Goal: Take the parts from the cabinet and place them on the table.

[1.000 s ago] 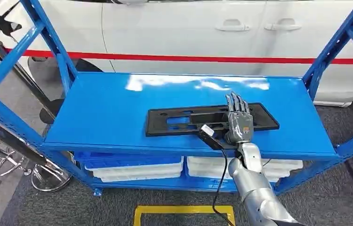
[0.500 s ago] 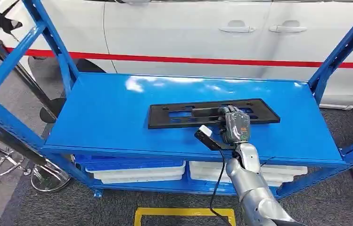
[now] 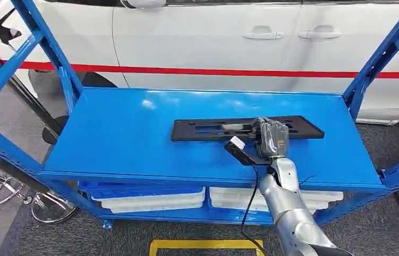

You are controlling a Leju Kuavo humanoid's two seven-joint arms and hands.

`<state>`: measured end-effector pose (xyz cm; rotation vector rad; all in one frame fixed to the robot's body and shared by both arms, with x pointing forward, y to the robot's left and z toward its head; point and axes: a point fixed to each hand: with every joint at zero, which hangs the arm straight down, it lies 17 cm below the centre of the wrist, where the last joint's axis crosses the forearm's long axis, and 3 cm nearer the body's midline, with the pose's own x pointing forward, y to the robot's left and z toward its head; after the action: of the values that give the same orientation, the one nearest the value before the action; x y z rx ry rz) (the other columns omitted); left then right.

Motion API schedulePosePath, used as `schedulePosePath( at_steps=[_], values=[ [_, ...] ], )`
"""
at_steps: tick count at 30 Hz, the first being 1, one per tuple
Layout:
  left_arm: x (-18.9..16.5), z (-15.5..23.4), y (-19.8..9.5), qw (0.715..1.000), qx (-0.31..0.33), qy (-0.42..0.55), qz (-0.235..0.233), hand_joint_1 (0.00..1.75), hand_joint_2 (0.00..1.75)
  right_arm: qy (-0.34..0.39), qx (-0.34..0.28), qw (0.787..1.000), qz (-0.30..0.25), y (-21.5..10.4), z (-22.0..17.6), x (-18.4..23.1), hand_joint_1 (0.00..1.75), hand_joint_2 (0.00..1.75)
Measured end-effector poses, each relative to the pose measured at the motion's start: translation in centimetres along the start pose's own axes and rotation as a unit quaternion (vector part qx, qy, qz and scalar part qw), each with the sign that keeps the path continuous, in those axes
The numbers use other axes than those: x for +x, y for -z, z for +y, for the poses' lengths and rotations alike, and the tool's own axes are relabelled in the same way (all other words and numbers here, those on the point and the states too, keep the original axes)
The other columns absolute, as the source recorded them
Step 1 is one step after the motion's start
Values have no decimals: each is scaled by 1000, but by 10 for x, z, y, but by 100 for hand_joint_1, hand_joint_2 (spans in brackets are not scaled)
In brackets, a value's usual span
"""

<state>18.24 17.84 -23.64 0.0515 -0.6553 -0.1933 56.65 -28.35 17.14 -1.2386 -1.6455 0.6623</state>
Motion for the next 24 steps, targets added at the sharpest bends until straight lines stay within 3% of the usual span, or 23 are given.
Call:
schedulePosePath(
  at_steps=[9,15,19,24],
  values=[
    [2,2,1,1000,7,0,-3,0,0,13,-5,1000,13,-5,-2,-16,175,175],
    [5,12,1,999,32,-18,-13,0,0,137,-71,988,-13,-5,-25,-1,175,175],
    [3,24,0,998,61,-27,-20,0,0,217,-118,968,31,-7,-51,1,175,175],
    [-2,30,-1,997,75,-31,-16,0,0,240,-137,961,-16,-4,-77,43,175,175]
  ],
)
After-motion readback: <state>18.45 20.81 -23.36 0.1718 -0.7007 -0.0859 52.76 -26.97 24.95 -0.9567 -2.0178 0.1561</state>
